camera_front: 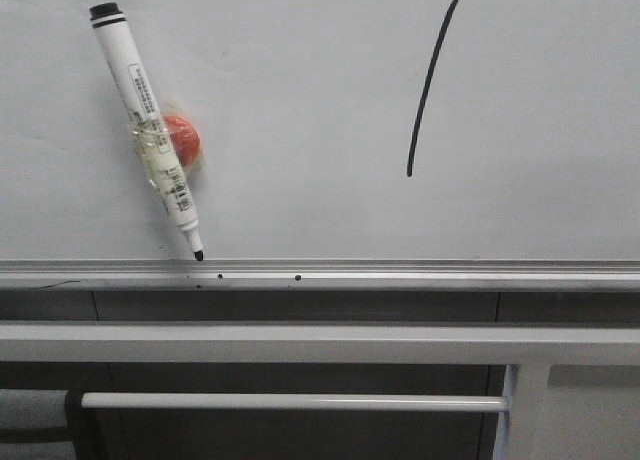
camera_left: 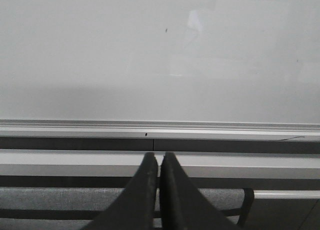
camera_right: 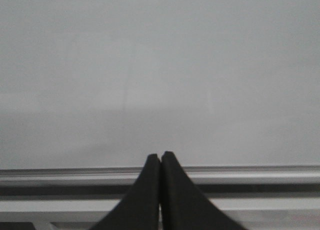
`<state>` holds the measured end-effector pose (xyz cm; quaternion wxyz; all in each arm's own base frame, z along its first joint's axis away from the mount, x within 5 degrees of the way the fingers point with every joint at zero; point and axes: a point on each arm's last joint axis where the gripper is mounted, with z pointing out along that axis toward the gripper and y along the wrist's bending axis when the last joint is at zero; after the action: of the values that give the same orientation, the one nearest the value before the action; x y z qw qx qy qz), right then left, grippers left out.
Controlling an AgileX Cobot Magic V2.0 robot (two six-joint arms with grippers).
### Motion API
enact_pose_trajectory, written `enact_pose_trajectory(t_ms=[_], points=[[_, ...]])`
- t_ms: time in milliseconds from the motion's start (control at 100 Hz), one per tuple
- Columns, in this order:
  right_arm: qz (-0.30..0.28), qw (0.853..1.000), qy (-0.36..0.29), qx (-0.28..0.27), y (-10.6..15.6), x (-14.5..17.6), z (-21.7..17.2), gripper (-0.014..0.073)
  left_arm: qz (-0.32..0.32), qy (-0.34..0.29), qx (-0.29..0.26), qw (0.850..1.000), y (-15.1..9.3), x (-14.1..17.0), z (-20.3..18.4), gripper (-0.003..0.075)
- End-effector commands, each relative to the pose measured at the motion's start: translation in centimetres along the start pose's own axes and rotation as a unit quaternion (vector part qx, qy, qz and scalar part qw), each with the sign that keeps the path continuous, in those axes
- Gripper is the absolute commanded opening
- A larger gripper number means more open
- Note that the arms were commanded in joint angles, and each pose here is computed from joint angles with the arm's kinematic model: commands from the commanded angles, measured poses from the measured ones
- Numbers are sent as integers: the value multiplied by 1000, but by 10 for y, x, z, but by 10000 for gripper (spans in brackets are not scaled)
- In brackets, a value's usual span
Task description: Write number 1 on whiteboard
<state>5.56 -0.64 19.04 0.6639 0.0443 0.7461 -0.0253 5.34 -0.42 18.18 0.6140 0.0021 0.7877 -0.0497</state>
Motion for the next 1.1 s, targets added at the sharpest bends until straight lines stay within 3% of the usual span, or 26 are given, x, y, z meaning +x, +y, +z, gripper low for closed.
enact_pose_trajectory(t_ms=[0, 150, 420, 1090], points=[[-8, 1000, -8, 19, -2, 5, 0, -64, -4, -40, 7, 999, -1, -5, -1, -20], [-7, 999, 19, 46, -6, 10, 0, -63, -4, -40, 7, 999, -1, -5, -1, -20], [-45, 996, 73, 29, -3, 20, -1, -64, -4, -40, 7, 999, -1, -5, -1, -20], [-45, 996, 69, 29, -3, 19, -1, -64, -4, -40, 7, 999, -1, -5, -1, -20]])
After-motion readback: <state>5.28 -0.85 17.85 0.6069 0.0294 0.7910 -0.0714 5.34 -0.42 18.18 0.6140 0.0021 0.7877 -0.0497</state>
